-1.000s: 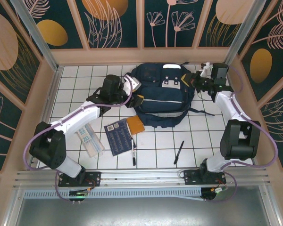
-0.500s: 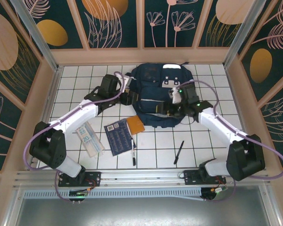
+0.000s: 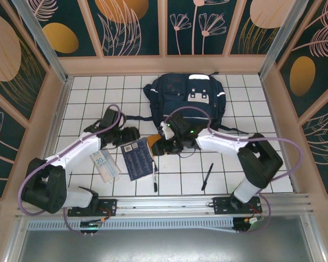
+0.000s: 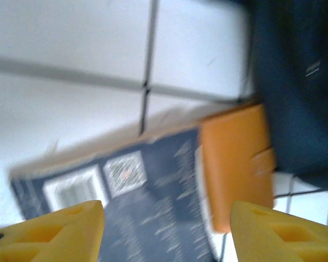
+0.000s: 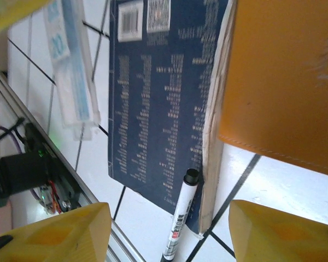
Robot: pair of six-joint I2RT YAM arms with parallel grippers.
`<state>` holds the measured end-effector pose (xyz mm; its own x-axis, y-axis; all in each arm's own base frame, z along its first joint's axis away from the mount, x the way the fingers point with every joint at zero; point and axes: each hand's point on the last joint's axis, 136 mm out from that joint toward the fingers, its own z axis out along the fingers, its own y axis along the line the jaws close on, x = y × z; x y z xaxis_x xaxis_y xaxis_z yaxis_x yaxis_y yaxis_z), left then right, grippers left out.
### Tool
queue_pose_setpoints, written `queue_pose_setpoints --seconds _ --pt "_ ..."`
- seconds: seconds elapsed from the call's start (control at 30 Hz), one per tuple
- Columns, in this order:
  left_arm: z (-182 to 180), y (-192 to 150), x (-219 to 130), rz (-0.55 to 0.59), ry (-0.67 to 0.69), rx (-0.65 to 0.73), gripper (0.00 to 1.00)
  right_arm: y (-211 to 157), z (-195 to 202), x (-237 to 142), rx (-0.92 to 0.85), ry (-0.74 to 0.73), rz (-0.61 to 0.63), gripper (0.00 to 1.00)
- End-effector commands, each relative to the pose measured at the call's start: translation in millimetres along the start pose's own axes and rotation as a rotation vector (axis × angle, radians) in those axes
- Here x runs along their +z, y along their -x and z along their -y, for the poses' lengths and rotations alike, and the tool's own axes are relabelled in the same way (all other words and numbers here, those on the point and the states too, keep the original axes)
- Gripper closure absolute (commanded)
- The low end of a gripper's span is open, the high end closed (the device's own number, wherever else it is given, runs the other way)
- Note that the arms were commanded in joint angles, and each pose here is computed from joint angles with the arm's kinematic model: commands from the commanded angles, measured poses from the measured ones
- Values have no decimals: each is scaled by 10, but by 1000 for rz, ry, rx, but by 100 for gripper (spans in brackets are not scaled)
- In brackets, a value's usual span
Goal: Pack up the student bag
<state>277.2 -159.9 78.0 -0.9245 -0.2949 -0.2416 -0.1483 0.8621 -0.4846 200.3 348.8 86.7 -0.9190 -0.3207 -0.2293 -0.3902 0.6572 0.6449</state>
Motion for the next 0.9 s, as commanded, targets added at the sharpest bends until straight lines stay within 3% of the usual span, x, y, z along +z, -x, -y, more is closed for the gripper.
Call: queue_pose_setpoints --seconds 0.0,0.1,0.27,0.47,0.53,0.6,0.7,0.77,0.87 --pt "-181 -499 77 -152 -17 -166 41 -103 72 83 17 -29 -51 41" --pt "-318 -639 129 -168 1 -198 43 -212 49 181 10 -14 -97 43" --pt "-279 -542 86 -140 8 -153 43 -149 53 204 5 -32 -94 49" --pt "284 -95 -176 -32 -139 48 38 378 404 -481 126 -156 158 43" --pt "317 19 -237 -11 -104 95 36 495 570 -770 199 -197 251 38" --pt "209 21 -215 -17 -41 77 36 518 595 -901 233 -176 277 29" --pt "132 -7 -163 -30 -10 46 37 476 687 -983 240 -225 274 25" --pt "360 105 -187 -21 -86 98 38 480 930 -1149 277 -318 313 24" --pt "775 340 -257 9 -175 190 38 489 1403 -1459 493 -323 389 22"
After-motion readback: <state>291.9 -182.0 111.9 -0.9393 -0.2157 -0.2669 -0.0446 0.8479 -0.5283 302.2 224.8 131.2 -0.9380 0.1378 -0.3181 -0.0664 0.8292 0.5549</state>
